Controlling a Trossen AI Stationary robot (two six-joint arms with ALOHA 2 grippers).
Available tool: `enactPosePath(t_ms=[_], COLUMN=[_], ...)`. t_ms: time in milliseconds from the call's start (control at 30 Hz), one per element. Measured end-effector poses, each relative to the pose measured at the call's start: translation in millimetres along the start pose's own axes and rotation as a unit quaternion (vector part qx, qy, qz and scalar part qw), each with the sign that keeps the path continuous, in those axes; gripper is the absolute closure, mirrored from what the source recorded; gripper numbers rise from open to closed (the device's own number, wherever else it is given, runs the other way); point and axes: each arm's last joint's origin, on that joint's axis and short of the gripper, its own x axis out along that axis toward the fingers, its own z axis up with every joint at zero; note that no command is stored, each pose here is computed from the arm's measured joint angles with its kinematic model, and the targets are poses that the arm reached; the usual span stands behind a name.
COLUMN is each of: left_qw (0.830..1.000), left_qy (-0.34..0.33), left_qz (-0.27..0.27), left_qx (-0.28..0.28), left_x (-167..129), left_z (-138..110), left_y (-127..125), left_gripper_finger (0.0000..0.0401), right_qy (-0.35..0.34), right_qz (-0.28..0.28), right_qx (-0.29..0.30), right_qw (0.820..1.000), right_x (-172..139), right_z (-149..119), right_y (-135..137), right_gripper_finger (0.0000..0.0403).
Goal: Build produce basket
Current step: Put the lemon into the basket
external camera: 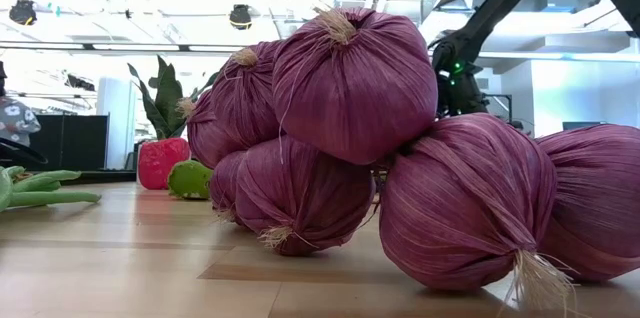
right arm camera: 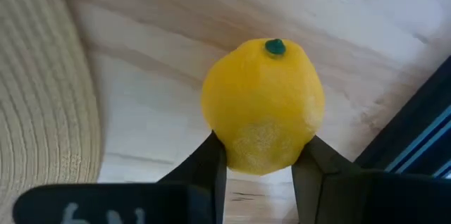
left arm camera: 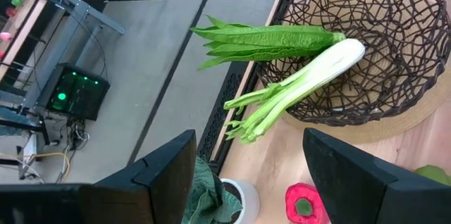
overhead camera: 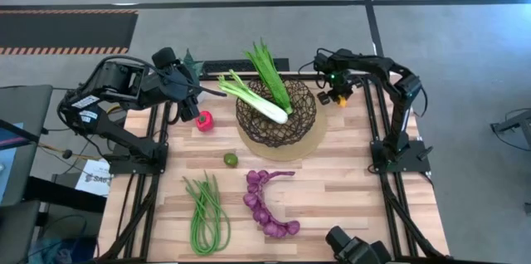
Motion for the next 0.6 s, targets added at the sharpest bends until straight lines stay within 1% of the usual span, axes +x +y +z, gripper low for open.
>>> enactPosePath(t_ms=[133,233,300,367,500,567,600], left_qw=[1.0,1.0,1.0,1.0,0.999,0.999,0.999], left_qy=[0.0,0.0,0.005,0.013,0.03,0.041,0.048], left_qz=[0.0,0.0,0.005,0.012,0.015,0.017,0.018], left_qx=[-0.005,-0.014,-0.017,-0.019,-0.021,-0.02,-0.018], left_x=[0.0,0.1,2.8,7.2,15.6,21.2,24.3], left_z=[0.0,0.0,-0.8,-1.6,-4.0,-6.1,-7.3], left_y=[0.0,-0.1,-2.0,-5.3,-12.1,-16.6,-19.1], left_gripper_finger=[0.0151,0.0151,0.0151,0.0151,0.0151,0.0151,0.0151], right_qy=[-0.02,-0.046,-0.065,-0.097,-0.183,-0.237,-0.269], right_qz=[0.006,0.012,0.016,0.015,0.022,0.043,0.056], right_qx=[-0.044,-0.09,-0.112,-0.121,-0.101,-0.091,-0.09], right_qw=[0.999,0.995,0.992,0.988,0.978,0.966,0.957], right_x=[-12.3,-41.1,-63.5,-90.6,-146.7,-172.0,-184.5], right_z=[-8.1,-23.4,-35.9,-51.0,-85.0,-105.6,-116.8], right_y=[14.8,23.0,23.0,19.3,-4.0,-14.2,-17.9], right_gripper_finger=[0.0291,0.0291,0.0291,0.0291,0.0291,0.0291,0.0291])
